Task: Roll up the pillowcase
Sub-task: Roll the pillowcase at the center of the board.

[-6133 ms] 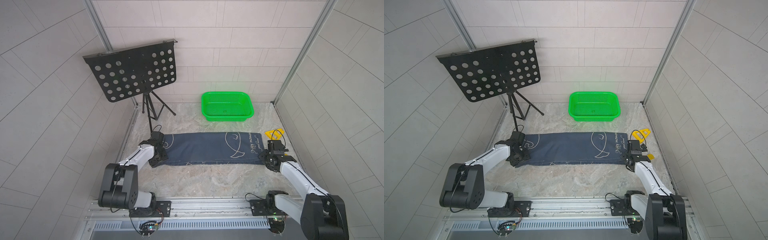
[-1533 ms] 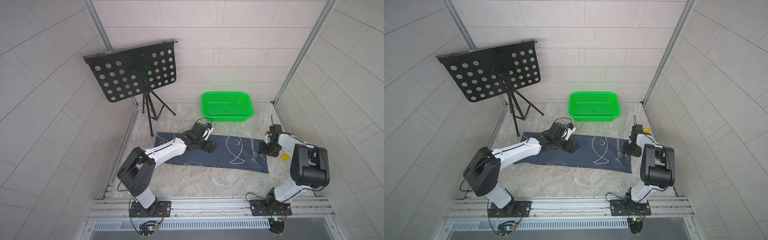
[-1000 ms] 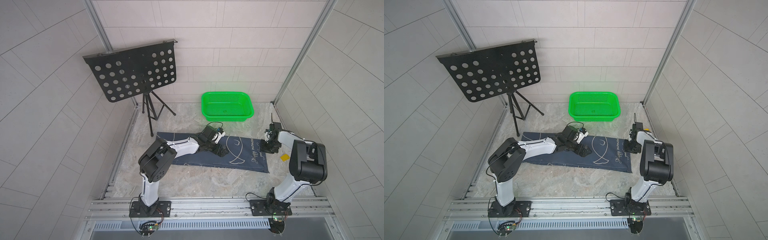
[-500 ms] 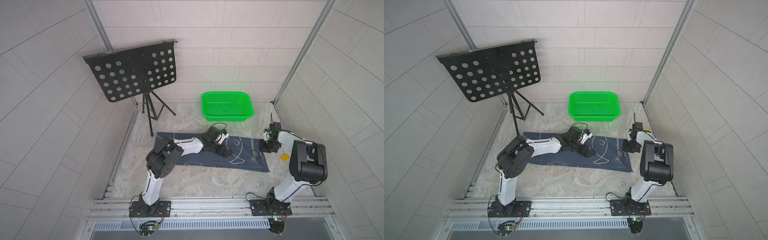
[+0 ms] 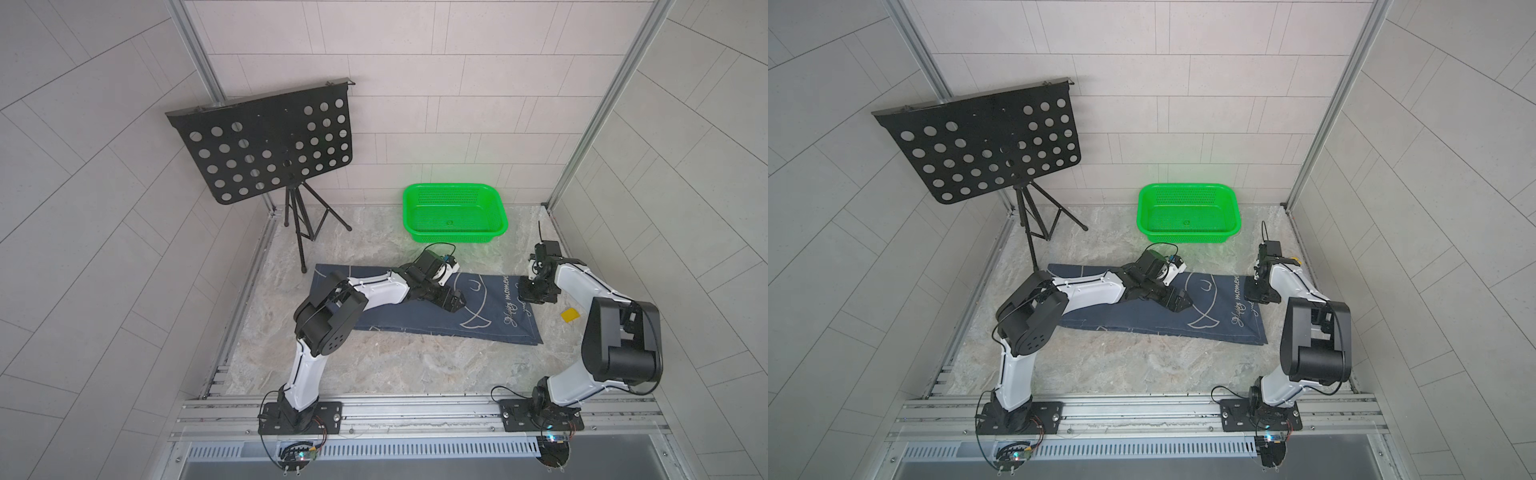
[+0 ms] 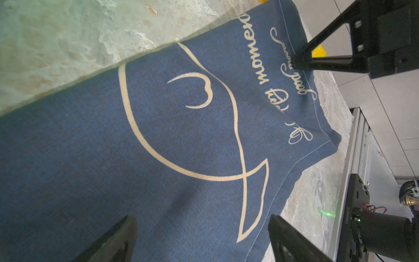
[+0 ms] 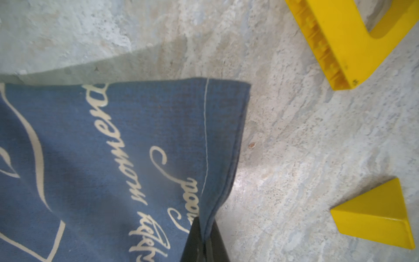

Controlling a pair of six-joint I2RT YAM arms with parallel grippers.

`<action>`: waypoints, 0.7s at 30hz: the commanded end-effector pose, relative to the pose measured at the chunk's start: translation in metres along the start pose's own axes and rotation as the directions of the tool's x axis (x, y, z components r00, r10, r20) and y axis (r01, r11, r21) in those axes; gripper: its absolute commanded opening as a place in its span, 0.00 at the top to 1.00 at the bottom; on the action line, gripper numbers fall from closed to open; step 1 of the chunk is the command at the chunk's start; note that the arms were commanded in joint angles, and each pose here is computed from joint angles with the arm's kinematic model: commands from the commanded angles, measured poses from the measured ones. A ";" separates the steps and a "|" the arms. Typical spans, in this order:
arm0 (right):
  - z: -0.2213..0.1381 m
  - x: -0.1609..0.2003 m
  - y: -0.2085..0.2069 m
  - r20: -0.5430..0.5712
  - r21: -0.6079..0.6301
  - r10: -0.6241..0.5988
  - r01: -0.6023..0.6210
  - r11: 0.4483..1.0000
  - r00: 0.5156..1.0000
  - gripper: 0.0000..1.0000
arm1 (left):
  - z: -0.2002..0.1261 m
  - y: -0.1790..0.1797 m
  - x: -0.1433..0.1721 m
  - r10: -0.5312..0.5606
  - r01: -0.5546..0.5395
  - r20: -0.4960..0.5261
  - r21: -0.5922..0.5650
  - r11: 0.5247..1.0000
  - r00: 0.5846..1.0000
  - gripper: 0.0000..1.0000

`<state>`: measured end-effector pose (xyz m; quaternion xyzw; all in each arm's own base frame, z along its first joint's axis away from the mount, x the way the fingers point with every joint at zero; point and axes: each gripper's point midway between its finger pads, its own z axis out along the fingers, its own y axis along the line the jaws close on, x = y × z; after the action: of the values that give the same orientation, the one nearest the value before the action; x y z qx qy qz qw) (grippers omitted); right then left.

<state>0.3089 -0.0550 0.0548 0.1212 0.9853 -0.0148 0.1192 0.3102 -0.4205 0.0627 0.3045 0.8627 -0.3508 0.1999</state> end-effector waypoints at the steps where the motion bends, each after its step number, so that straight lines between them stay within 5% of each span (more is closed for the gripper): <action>1: -0.007 0.009 -0.002 -0.033 0.064 0.017 -0.015 0.998 0.999 1.00 | 0.001 -0.001 0.000 0.014 -0.014 -0.016 -0.011 1.000 1.000 0.03; 21: -0.014 -0.009 0.066 -0.035 0.013 -0.038 0.039 0.999 0.999 0.98 | -0.018 -0.002 -0.005 0.035 -0.035 0.001 -0.038 0.999 0.999 0.03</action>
<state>0.3294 0.0007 0.0676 0.0964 0.9894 -0.0241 0.1059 0.3077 -0.4128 0.0558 0.3076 0.8716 -0.3308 0.1902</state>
